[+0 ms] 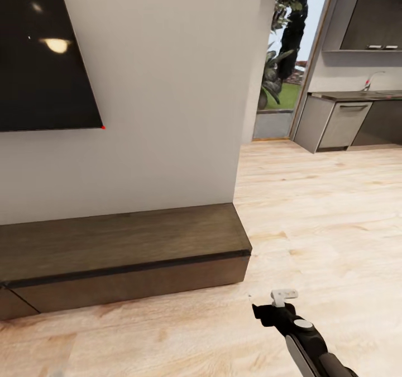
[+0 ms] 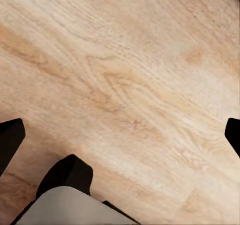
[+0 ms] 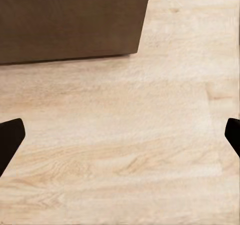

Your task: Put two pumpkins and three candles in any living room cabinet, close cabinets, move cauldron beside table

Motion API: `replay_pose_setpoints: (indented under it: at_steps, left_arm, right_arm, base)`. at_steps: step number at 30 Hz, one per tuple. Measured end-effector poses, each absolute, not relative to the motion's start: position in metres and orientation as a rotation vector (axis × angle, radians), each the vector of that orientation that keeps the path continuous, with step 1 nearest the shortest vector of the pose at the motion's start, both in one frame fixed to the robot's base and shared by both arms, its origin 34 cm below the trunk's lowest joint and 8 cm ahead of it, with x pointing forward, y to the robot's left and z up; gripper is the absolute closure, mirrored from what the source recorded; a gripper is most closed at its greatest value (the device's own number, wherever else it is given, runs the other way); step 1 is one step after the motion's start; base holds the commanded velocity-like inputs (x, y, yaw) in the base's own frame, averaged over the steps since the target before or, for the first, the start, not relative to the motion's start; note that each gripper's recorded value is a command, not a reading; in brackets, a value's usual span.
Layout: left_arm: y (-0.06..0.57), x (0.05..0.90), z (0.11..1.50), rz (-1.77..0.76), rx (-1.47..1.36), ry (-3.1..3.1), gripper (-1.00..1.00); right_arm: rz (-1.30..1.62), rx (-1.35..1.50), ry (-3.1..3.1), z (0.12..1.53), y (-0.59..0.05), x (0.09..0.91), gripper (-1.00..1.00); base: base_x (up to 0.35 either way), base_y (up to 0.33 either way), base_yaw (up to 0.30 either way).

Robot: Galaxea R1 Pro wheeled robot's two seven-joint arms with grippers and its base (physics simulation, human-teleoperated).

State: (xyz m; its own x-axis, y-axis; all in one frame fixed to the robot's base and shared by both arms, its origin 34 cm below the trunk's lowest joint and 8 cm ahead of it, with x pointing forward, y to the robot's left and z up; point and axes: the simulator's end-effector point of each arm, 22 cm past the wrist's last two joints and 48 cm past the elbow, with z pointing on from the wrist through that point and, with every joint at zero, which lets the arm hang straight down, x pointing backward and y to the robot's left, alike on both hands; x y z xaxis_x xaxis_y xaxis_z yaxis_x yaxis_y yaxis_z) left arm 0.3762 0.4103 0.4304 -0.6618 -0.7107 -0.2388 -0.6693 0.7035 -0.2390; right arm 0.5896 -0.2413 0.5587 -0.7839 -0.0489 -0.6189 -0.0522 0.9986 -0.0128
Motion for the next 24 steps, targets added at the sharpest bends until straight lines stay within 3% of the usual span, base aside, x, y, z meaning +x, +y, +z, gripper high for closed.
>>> replay_pose_setpoints:
  at_steps: [8, 24]
  left_arm:
    - [0.42, 0.324, 0.413, -0.104, -1.125, 2.641, -1.0]
    - [0.42, 0.308, 0.406, -0.078, -1.14, 2.652, -1.0]
  right_arm:
    - [-0.049, -0.071, 2.541, 0.523, -0.268, 0.556, -1.0]
    - [-0.038, -0.083, 2.657, 0.484, -0.281, 0.517, -1.0]
  base:
    - [0.0, 0.0, 0.0]
    - [0.0, 0.0, 0.0]
